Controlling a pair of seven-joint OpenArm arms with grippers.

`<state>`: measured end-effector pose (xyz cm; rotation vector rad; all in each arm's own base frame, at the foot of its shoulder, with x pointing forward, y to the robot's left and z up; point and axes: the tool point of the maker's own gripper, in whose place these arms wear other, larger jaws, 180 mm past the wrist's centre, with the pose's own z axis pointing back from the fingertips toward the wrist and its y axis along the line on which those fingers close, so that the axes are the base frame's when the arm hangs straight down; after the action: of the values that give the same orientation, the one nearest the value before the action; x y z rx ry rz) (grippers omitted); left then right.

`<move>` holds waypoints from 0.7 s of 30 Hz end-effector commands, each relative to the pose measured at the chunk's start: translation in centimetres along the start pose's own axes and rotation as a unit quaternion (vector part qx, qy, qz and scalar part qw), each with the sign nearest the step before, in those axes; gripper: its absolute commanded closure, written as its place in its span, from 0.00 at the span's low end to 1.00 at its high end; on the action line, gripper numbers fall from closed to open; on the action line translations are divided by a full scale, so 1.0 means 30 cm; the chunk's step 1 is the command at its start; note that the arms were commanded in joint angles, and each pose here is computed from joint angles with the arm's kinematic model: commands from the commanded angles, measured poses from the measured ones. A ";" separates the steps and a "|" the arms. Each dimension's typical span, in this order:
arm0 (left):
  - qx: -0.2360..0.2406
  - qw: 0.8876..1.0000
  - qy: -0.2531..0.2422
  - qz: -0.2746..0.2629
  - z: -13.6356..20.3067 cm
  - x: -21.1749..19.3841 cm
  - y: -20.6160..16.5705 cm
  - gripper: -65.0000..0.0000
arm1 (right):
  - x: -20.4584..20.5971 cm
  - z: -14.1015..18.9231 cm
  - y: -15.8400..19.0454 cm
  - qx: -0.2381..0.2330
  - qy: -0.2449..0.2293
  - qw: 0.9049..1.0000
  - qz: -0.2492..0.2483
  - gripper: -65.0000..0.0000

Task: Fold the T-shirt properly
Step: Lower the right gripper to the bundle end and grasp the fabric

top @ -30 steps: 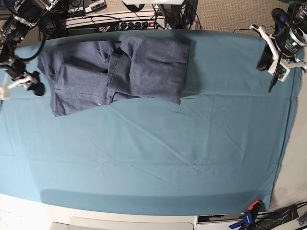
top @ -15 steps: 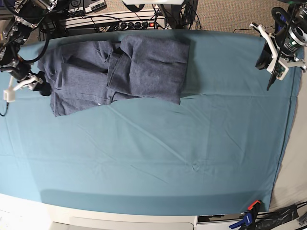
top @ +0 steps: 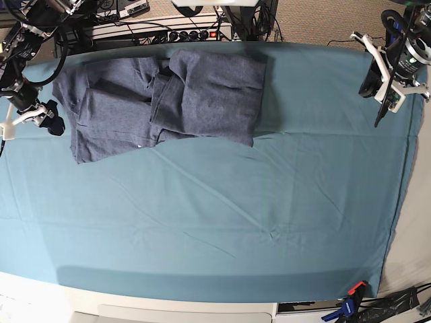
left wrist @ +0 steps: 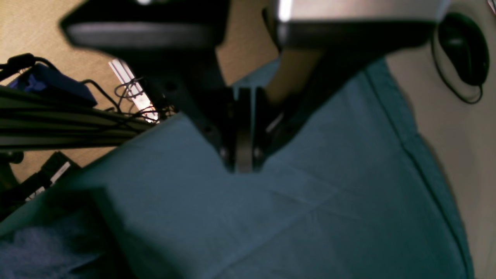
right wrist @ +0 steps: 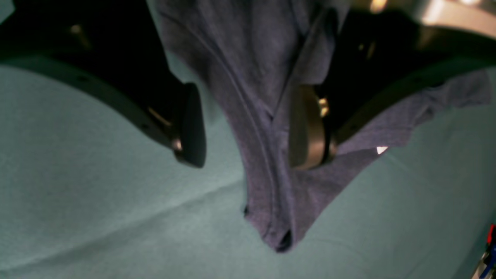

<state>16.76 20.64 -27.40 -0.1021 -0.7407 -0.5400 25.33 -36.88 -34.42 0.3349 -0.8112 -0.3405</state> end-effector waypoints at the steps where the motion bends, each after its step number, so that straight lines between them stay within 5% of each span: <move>1: -0.001 1.000 -0.014 -0.006 0.010 0.025 -0.001 1.00 | 0.055 0.018 0.009 0.005 -0.020 1.000 0.014 0.45; 11: -0.001 1.000 -0.015 -0.007 0.010 0.026 -0.001 1.00 | -0.034 -0.044 0.068 0.031 -0.017 0.999 -0.026 0.45; 21: -0.001 1.000 -0.015 -0.007 0.010 0.027 -0.001 1.00 | 0.007 -0.013 -0.023 -0.033 -0.013 0.999 0.008 0.45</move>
<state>16.75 20.63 -27.40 -0.1026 -0.7408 -0.5400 24.75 -36.82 -36.48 0.2710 -0.7690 -0.3684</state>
